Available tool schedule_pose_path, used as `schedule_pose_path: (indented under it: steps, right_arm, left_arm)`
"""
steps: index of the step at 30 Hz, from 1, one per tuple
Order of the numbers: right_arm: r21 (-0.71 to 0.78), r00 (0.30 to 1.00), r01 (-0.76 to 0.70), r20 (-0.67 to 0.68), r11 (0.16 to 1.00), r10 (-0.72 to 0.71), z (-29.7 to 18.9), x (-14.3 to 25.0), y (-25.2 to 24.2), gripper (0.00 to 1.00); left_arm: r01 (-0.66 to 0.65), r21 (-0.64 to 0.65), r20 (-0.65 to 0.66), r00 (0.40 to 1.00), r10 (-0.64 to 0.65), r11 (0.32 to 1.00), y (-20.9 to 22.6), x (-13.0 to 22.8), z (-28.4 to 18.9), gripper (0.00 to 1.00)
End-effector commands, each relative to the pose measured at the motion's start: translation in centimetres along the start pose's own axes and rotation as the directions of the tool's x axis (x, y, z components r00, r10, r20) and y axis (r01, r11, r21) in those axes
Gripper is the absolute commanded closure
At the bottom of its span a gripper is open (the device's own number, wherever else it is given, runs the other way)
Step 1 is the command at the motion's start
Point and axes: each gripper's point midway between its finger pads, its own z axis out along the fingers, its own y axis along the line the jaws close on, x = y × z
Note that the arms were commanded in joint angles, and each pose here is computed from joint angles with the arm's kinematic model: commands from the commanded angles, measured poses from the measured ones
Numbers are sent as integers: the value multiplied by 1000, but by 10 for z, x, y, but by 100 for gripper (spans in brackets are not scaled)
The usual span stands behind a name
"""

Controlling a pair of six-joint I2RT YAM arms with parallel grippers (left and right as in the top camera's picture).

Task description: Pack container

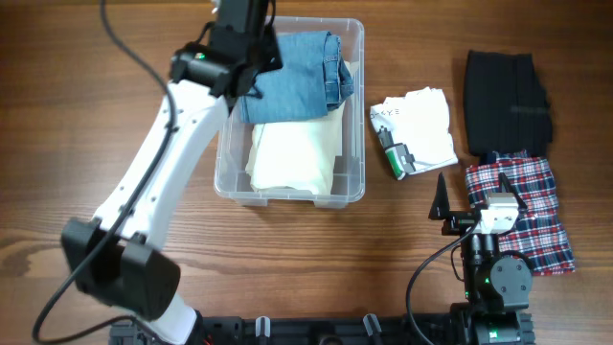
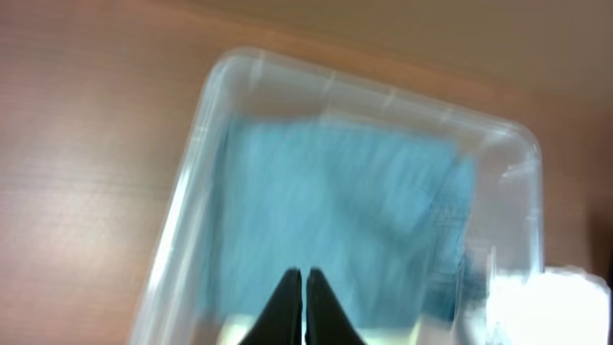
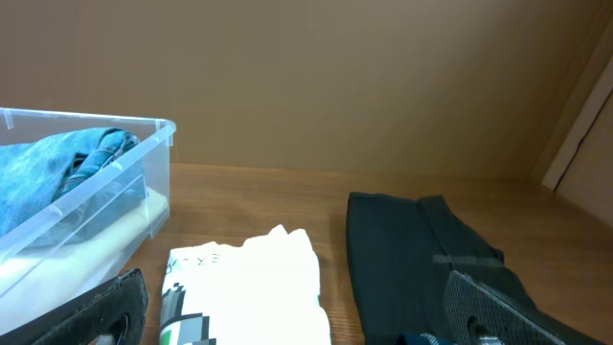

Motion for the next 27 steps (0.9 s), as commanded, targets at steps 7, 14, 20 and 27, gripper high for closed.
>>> schedule_pose_path:
  steps: [7,14,20,27]
  right_arm:
    - [9,1000,-9,6,1000,9,0,-1,-2,0]
    - [9,1000,-9,6,1000,9,0,-1,-2,0]
    - [9,1000,-9,6,1000,9,0,-1,-2,0]
    - [9,1000,-9,6,1000,9,0,-1,-2,0]
  left_arm:
    - [-63,-148,-401,916,-2,987,37,105,6,96]
    - [-123,-207,-526,851,-4,970,51,137,-15,96]
    - [-194,-220,-604,797,22,956,52,174,-16,96]
    - [-231,-243,-672,740,8,942,61,210,-17,96]
